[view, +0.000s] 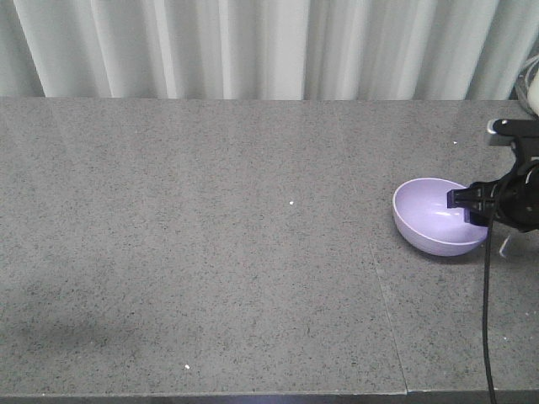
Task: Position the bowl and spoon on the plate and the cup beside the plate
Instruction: 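Lower the right gripper onto the lavender bowl rim and grip it, then lift the spoon and bowl off the counter with both grippers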
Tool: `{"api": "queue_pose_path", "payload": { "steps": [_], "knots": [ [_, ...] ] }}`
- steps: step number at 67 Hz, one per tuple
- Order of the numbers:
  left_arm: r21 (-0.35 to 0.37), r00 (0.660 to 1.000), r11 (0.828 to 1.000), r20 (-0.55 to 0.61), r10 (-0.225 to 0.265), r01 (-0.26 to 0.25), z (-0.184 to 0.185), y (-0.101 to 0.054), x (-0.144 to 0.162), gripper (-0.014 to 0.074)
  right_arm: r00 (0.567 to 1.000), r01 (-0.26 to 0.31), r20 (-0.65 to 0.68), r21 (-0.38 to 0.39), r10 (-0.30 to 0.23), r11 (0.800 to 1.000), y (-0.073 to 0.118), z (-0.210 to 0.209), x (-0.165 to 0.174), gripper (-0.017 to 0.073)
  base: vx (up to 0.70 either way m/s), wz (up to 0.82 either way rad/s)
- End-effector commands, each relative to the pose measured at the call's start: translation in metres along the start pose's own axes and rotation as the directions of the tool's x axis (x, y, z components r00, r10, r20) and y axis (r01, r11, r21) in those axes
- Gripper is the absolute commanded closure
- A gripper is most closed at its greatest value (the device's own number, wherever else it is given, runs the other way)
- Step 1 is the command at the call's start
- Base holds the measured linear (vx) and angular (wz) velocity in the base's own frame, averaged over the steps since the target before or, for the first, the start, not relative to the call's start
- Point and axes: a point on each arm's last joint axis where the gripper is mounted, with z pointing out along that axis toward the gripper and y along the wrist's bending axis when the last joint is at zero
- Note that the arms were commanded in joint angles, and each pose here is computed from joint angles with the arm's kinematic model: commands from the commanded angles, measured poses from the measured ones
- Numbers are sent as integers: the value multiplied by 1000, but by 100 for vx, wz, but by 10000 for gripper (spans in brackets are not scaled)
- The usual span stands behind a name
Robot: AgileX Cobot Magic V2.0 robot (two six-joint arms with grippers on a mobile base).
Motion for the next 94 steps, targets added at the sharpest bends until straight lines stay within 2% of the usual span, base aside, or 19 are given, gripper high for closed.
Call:
{"api": "queue_pose_path", "payload": {
  "steps": [1,9,15,23,35,53,73,94],
  "knots": [
    [31,997,1000,83,-9,7,-9,-3,-7,600,994,9,108,-3,-9,1000,-1,-7,-16,105,0,0],
    [31,997,1000,83,-9,7,-9,-3,-7,600,995,10,101,-6,-9,1000,-1,4,-16,119,0,0],
    [31,997,1000,83,-9,7,-9,-3,-7,600,995,5,101,-8,-5,1000,0,6,-16,170,0,0],
    [31,997,1000,83,-9,7,-9,-3,-7,600,994,5,105,-9,-4,1000,0,6,-16,312,0,0],
    [31,997,1000,83,-9,7,-9,-3,-7,600,995,-5,104,-10,6,1000,0,6,-16,577,0,0],
    [31,997,1000,83,-9,7,-9,-3,-7,600,990,-6,140,-11,8,1000,-1,-16,-19,569,0,0],
    [31,997,1000,83,-9,7,-9,-3,-7,600,967,-17,253,-8,19,1000,-6,-102,-14,566,0,0],
    [31,997,1000,83,-9,7,-9,-3,-7,600,946,-36,322,-3,35,999,-13,-189,20,566,0,0]
  ]
}}
